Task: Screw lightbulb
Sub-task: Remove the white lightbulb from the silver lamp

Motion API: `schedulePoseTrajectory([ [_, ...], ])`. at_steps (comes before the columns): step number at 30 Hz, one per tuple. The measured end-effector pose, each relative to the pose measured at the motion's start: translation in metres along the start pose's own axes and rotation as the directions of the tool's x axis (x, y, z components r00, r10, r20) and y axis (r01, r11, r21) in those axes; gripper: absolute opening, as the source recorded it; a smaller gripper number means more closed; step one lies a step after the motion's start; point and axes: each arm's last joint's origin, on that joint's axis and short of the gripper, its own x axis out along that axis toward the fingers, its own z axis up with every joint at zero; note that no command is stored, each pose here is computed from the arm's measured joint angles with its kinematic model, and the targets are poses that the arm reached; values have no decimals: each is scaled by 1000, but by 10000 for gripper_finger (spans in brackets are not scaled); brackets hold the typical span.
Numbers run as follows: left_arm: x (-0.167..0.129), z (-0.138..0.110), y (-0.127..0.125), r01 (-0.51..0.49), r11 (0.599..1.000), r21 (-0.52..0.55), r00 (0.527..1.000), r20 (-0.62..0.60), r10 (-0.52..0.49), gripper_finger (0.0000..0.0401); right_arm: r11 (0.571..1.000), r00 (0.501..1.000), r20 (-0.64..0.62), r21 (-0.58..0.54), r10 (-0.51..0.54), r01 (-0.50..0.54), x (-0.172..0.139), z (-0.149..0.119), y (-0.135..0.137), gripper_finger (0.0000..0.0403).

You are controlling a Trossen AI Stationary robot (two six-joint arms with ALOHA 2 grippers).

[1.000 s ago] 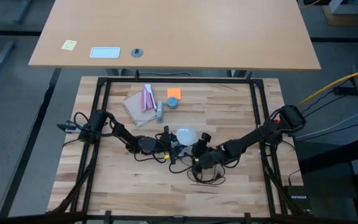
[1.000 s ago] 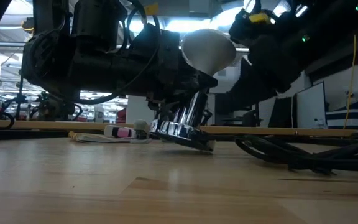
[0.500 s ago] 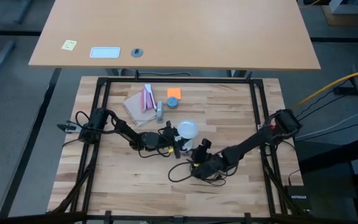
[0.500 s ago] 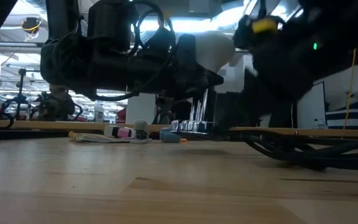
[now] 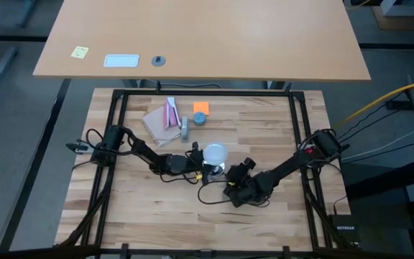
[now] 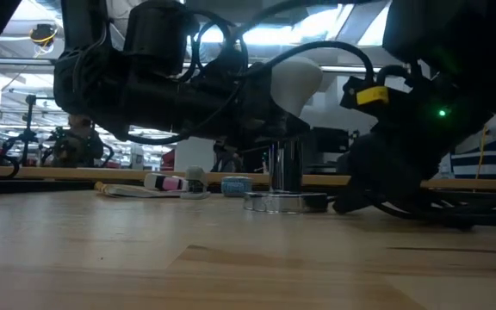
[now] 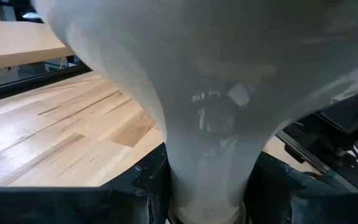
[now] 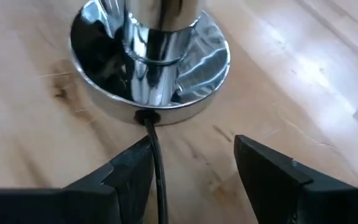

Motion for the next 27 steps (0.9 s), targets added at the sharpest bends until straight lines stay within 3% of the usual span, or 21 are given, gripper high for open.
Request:
schedulePoseTrajectory([
  [12,-1,-3,-3,11,1000,-24,1000,-27,-12,153,997,997,-37,-37,-62,61,6,1,-10,225],
  [27,-1,-2,-2,19,999,-34,1000,-12,-19,153,997,997,-50,-46,-62,60,6,0,-10,225],
])
